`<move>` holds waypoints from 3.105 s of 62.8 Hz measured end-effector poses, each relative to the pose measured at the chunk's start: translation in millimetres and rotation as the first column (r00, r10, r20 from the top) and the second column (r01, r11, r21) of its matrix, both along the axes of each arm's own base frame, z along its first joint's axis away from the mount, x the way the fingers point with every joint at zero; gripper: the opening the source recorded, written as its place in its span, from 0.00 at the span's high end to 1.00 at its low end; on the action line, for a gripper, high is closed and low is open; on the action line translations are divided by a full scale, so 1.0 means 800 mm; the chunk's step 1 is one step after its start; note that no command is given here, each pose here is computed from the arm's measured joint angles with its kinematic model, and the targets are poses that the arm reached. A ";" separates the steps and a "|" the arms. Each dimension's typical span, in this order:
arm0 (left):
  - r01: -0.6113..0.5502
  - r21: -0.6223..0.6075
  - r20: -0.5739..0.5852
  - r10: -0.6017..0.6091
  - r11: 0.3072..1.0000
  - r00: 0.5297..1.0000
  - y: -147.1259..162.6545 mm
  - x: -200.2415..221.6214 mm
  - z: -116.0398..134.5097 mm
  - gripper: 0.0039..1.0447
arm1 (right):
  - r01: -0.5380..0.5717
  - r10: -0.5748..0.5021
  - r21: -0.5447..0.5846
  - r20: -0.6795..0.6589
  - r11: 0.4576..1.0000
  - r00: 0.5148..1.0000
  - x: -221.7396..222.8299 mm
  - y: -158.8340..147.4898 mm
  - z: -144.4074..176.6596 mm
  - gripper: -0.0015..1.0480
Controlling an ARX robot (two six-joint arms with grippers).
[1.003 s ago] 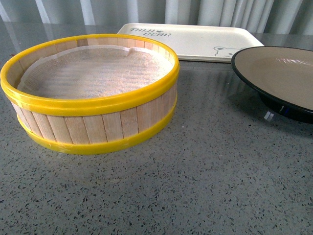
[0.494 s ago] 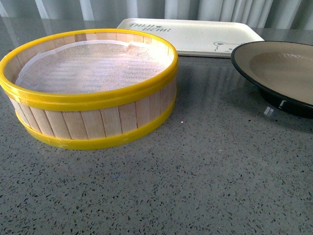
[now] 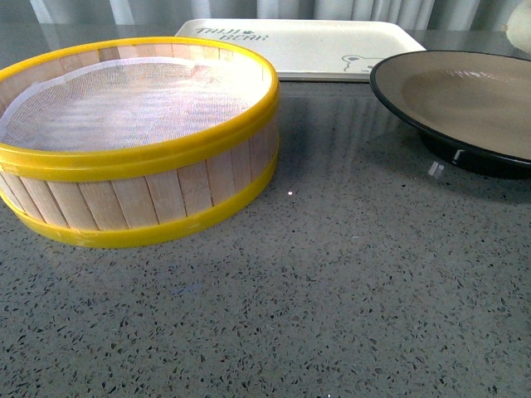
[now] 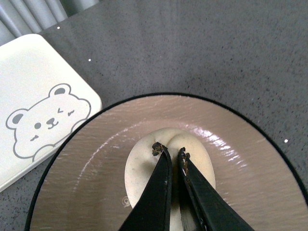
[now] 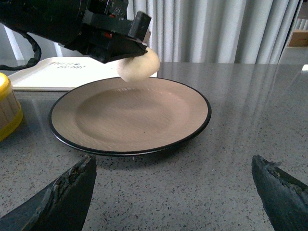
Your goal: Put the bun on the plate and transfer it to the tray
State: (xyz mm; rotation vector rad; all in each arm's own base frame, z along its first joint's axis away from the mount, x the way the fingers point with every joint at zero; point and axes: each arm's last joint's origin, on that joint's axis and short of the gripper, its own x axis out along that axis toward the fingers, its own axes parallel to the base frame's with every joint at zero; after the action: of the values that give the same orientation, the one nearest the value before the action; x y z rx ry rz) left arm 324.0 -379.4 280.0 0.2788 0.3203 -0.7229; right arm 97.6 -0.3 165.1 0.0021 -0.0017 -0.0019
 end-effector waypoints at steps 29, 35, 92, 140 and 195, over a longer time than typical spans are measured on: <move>0.032 0.125 -0.036 -0.028 0.992 0.999 -0.002 -0.008 -0.034 0.97 | 0.000 0.000 0.000 0.000 1.000 1.000 0.000 0.000 0.000 0.08; 0.036 0.137 -0.039 -0.031 0.990 0.999 -0.002 -0.009 -0.035 0.97 | 0.000 0.000 0.000 0.000 1.000 1.000 0.000 0.000 0.000 0.08; -0.146 -0.243 0.063 0.166 0.959 0.984 0.088 -0.083 0.061 0.06 | 0.000 0.000 0.000 0.000 1.000 1.000 0.000 0.000 0.000 0.08; -0.589 -0.382 0.167 0.680 0.713 0.714 0.417 -0.240 -0.072 0.62 | -0.001 0.001 0.000 0.000 1.000 1.000 0.000 0.000 0.000 0.08; -0.600 -0.362 0.185 0.686 0.713 0.704 0.474 -0.269 -0.132 0.96 | 0.000 0.000 0.000 0.000 1.000 1.000 0.000 0.000 0.000 0.08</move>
State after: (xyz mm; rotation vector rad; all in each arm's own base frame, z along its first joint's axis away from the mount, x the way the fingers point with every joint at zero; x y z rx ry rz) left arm 109.0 0.0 174.3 -0.0067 -0.0006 0.0023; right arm 97.6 -0.3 165.1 0.0021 -0.0017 -0.0019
